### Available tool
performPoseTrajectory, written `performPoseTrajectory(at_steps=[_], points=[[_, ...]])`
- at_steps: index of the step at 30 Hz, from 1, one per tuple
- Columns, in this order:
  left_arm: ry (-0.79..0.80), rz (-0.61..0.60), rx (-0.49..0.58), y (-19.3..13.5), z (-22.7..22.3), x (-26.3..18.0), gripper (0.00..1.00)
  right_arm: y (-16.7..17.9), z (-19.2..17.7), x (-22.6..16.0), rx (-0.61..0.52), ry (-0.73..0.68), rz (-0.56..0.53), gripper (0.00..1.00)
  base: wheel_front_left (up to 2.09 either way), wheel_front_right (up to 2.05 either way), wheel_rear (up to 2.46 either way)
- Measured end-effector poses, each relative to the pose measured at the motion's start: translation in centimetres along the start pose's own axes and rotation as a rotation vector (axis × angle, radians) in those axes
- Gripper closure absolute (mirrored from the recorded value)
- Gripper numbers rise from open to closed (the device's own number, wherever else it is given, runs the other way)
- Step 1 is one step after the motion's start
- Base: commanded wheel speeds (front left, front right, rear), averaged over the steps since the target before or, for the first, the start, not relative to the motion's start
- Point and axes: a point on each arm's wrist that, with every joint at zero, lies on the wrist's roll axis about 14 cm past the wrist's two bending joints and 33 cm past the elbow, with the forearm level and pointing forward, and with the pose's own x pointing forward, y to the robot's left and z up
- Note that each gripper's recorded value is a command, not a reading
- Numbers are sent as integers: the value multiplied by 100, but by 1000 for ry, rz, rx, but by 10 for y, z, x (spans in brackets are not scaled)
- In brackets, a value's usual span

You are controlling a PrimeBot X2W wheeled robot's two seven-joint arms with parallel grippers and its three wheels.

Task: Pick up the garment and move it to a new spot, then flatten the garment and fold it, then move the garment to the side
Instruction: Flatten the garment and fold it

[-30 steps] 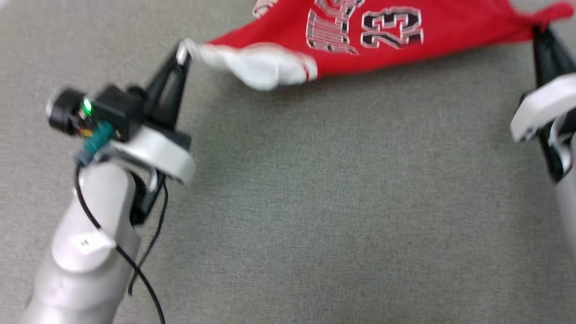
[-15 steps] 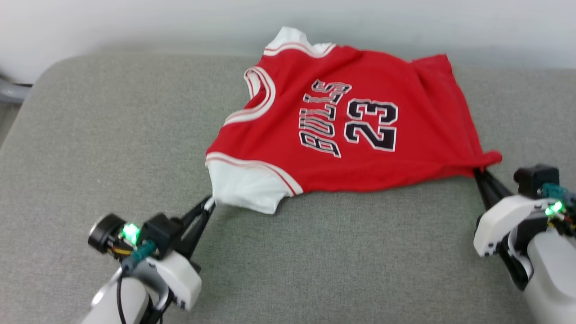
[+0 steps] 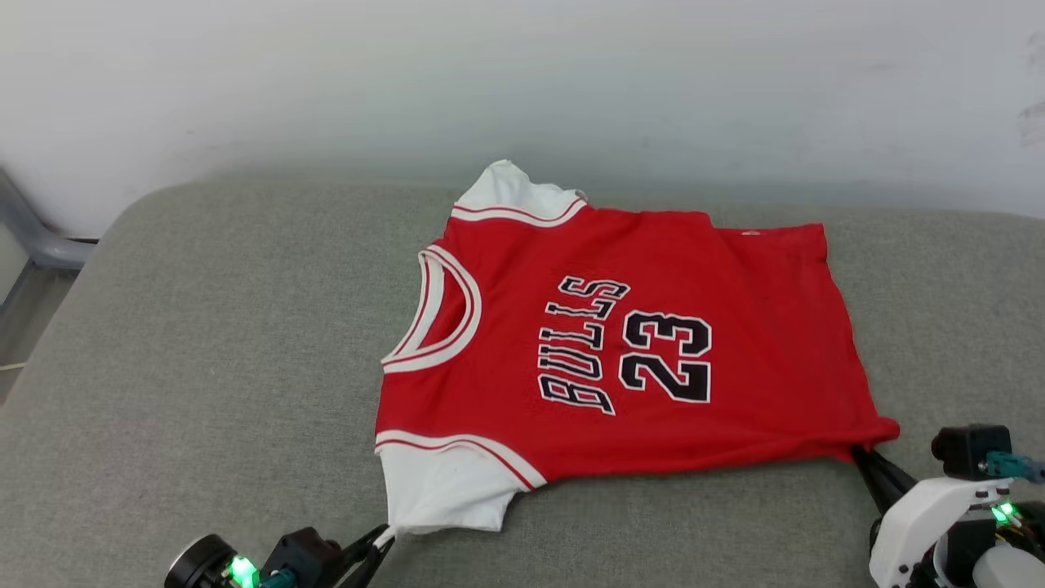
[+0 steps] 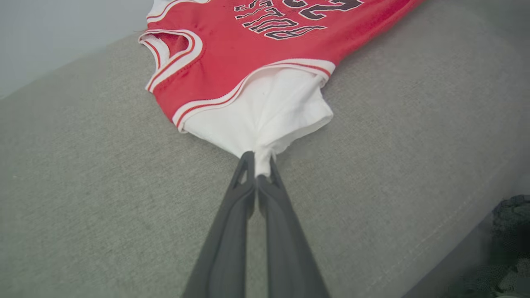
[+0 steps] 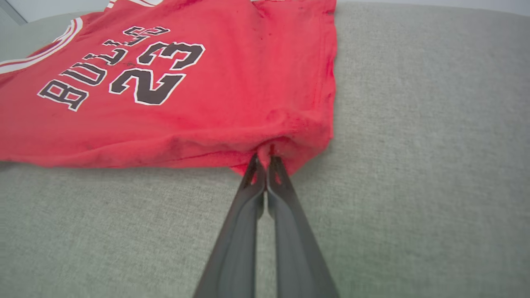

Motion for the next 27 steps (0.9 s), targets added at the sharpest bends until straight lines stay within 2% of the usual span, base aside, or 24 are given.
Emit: performPoseTrajectory(at_steps=[8,16,27], points=[[85,-79,-55,-31,-9,-32,100,3,-28,-36,43,95,44,100,0,0,0],[147,-161,-121,-56,-15,-44,100,2,-35,-57,78,114,69,100,0,0,0],[-25,-71,-61,-8,39,-14,100,-4,0,-49,88,6,66,100,0,0,0]])
